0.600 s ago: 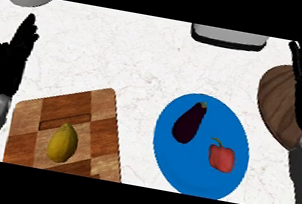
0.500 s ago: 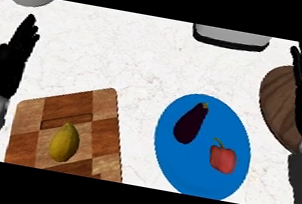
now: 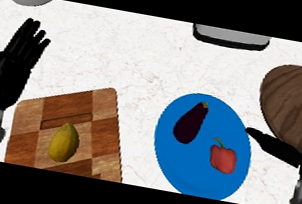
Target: Pick the bell pepper from the plate and place it in the bowl
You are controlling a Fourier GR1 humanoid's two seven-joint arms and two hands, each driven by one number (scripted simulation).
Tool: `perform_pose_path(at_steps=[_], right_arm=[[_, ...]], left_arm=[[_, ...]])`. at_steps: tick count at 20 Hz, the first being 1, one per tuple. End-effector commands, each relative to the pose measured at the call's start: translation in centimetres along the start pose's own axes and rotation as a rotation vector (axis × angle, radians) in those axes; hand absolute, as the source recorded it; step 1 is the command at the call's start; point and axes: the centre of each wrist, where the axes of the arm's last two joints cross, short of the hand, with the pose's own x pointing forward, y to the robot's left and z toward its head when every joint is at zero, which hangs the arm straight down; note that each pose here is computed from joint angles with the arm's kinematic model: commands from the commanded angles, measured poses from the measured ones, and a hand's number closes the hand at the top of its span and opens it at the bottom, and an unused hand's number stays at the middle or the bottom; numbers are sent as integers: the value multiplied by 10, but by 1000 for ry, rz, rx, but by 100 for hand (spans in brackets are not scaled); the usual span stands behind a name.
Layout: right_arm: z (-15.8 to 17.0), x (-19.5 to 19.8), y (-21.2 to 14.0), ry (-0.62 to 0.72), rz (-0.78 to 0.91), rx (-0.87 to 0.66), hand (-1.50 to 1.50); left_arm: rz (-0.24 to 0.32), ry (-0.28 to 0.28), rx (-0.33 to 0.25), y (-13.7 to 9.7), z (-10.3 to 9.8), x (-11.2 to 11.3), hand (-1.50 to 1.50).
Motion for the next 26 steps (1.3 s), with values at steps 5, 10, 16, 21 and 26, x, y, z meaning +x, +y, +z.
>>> perform_pose_path(at_steps=[5, 10, 16, 21, 26], right_arm=[[12, 4, -19, -47, 268, -151, -150], [-16, 35, -39, 160, 542, 94, -150], [-5, 35, -26, 444, 824, 561, -150], [-23, 114, -9, 466, 841, 685, -150], [-10, 127, 5, 530, 807, 670, -150]], left_arm=[[101, -4, -59, 12, 13, -13, 0], [80, -17, -59, 8, 10, -12, 0], [87, -14, -81, 8, 6, -6, 0], [101, -11, -76, 12, 12, -11, 0], [90, -4, -66, 9, 15, -13, 0]])
